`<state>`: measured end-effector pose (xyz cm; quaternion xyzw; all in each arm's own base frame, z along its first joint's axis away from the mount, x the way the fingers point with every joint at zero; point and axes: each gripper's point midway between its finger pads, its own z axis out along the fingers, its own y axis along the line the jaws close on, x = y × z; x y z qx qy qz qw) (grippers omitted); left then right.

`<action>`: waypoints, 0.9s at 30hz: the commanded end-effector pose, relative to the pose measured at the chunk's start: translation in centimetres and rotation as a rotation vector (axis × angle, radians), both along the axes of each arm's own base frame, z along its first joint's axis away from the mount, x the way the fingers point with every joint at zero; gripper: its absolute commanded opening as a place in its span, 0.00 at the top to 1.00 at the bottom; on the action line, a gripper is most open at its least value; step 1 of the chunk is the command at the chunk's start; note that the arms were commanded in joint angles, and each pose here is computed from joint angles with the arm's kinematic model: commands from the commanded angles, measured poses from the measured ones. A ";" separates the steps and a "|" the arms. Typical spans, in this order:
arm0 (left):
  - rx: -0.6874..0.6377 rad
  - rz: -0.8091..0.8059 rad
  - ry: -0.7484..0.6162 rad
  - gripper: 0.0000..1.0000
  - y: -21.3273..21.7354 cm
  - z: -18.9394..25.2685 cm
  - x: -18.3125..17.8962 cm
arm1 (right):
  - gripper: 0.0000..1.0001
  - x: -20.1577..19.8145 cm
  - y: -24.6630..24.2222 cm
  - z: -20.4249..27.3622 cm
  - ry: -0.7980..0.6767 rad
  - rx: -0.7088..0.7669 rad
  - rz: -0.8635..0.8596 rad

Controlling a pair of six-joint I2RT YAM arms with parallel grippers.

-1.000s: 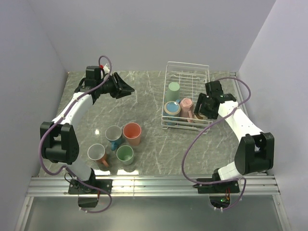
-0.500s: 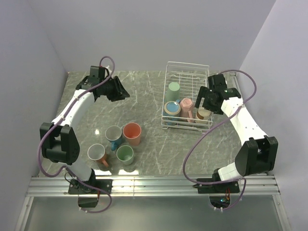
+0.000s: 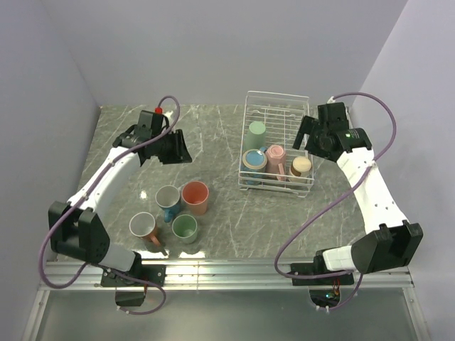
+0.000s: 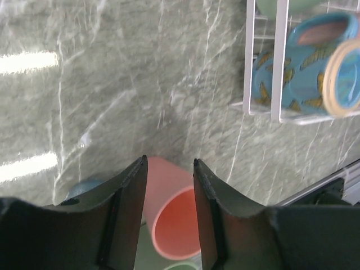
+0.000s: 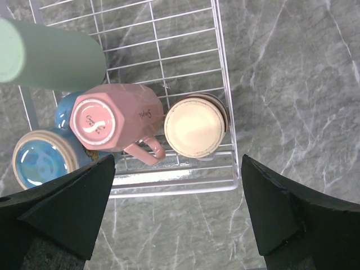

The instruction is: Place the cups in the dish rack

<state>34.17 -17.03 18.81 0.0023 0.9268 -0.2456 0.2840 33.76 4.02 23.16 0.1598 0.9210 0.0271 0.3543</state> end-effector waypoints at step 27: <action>0.072 -0.130 0.112 0.65 0.2 -5.4 -8.3 | 0.00 -3.5 -0.6 -2.2 0.020 -0.007 0.013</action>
